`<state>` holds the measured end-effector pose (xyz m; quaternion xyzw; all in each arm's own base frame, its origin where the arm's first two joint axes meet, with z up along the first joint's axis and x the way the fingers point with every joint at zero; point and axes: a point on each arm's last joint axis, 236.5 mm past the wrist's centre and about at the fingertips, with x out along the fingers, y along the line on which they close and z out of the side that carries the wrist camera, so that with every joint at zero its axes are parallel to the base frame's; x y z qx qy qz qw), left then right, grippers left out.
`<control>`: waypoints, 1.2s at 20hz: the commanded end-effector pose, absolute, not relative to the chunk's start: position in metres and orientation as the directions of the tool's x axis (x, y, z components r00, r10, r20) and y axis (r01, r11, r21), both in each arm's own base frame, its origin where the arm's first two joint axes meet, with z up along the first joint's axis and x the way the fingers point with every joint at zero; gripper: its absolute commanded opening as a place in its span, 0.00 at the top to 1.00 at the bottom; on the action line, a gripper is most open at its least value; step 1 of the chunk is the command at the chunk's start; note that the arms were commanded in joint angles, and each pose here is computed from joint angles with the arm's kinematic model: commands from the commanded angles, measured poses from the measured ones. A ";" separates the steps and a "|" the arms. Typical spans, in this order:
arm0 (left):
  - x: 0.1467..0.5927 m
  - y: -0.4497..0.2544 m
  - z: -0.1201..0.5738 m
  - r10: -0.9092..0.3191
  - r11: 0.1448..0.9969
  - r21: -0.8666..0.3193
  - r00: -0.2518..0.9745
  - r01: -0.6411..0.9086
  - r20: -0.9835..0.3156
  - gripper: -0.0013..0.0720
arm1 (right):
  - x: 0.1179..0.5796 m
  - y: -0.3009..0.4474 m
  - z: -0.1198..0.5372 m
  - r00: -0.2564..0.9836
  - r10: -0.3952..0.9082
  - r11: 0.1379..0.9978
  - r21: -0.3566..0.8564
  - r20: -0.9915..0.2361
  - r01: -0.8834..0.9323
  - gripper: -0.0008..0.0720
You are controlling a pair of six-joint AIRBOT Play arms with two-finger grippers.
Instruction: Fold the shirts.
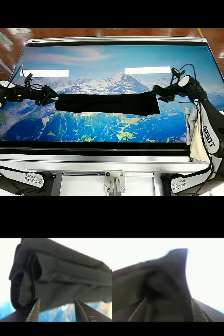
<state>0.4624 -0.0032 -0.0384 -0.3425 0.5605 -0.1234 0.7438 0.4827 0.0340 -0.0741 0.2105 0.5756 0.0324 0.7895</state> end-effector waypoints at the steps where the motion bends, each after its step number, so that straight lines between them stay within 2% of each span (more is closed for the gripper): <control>1: 0.453 0.000 -0.021 -0.598 0.723 -0.665 0.314 -0.186 -0.738 0.27 | 0.457 0.015 -0.086 0.223 0.336 0.882 0.389 -0.915 0.268 0.04; 3: 0.455 -0.002 -0.012 -0.594 0.728 -0.664 0.328 -0.168 -0.735 0.27 | 0.457 0.033 -0.088 0.212 0.436 0.838 0.480 -0.875 0.259 0.04; 6: 0.454 -0.003 -0.006 -0.592 0.732 -0.663 0.334 -0.157 -0.733 0.27 | 0.459 0.056 -0.100 0.195 0.513 0.787 0.549 -0.836 0.282 0.04; 9: 0.449 -0.007 -0.004 -0.607 0.729 -0.669 0.312 -0.150 -0.731 0.27 | 0.457 0.070 -0.117 0.163 0.524 0.778 0.548 -0.836 0.309 0.04; 11: 0.446 -0.011 -0.004 -0.616 0.731 -0.670 0.295 -0.130 -0.730 0.35 | 0.458 0.074 -0.121 0.163 0.518 0.773 0.541 -0.840 0.333 0.07; 12: 0.446 -0.013 -0.004 -0.618 0.734 -0.669 0.293 -0.118 -0.730 0.36 | 0.457 0.075 -0.122 0.158 0.516 0.766 0.536 -0.842 0.355 0.29; 14: 0.446 -0.024 -0.004 -0.623 0.739 -0.667 0.280 -0.094 -0.730 0.36 | 0.455 0.073 -0.125 0.148 0.507 0.750 0.519 -0.849 0.410 0.55; 16: 0.445 -0.040 -0.004 -0.633 0.742 -0.667 0.258 -0.067 -0.730 0.36 | 0.453 0.075 -0.124 0.139 0.519 0.743 0.526 -0.843 0.415 0.90; 19: 0.448 -0.068 -0.004 -0.641 0.747 -0.665 0.244 -0.020 -0.727 0.38 | 0.449 0.085 -0.105 0.133 0.557 0.755 0.567 -0.820 0.329 0.91; 21: 0.453 -0.100 0.001 -0.664 0.733 -0.680 0.245 0.025 -0.706 0.66 | 0.452 0.084 -0.076 0.175 0.550 0.772 0.577 -0.816 0.266 0.91; 22: 0.456 -0.121 0.005 -0.683 0.720 -0.691 0.247 0.070 -0.687 0.74 | 0.455 0.083 -0.057 0.209 0.544 0.777 0.582 -0.812 0.239 0.91; 24: 0.461 -0.169 0.010 -0.721 0.688 -0.711 0.250 0.147 -0.646 0.84 | 0.455 0.083 -0.020 0.267 0.541 0.782 0.593 -0.798 0.190 0.91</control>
